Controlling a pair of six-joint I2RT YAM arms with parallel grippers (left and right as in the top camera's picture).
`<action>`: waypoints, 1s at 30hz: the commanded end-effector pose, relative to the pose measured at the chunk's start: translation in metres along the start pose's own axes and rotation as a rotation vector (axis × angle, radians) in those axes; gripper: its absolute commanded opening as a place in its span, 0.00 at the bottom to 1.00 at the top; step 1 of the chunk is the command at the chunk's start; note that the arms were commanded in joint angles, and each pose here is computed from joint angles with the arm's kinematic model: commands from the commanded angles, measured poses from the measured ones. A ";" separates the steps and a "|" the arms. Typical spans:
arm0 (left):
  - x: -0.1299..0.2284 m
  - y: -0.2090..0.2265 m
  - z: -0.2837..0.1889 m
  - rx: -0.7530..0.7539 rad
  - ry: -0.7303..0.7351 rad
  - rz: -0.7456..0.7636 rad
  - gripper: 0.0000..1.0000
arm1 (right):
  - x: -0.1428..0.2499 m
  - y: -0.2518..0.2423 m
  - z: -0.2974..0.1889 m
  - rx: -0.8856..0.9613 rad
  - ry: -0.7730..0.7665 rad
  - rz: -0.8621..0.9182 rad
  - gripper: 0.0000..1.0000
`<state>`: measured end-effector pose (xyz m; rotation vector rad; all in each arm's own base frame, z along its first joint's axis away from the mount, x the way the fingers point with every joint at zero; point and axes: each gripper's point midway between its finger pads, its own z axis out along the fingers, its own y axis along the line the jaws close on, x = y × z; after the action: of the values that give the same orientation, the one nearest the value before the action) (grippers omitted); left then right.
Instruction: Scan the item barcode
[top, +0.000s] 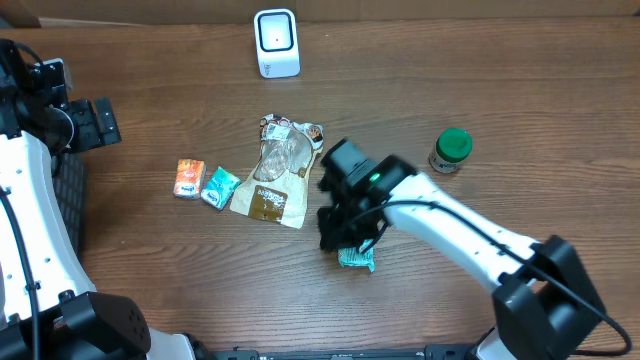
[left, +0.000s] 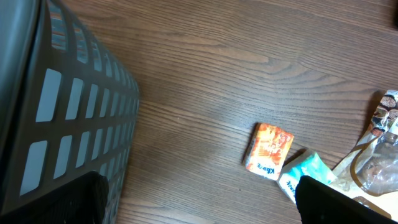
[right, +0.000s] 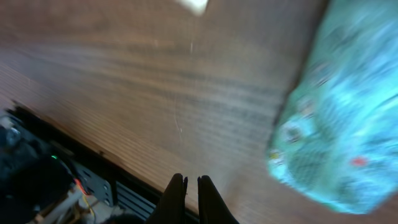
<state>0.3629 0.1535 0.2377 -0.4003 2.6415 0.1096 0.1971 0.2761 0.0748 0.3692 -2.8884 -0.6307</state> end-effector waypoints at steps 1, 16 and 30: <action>0.001 0.002 0.002 -0.003 0.004 0.007 0.99 | 0.019 -0.006 0.028 0.073 0.072 0.069 0.06; 0.001 0.002 0.002 -0.003 0.004 0.007 1.00 | -0.032 -0.115 0.004 0.314 -0.081 0.278 0.06; 0.001 0.002 0.002 -0.003 0.004 0.007 1.00 | -0.096 -0.066 -0.040 -0.040 -0.197 0.150 0.16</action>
<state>0.3630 0.1535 0.2378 -0.4002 2.6411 0.1097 0.3187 0.2015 0.0669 0.0003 -3.0865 -0.6402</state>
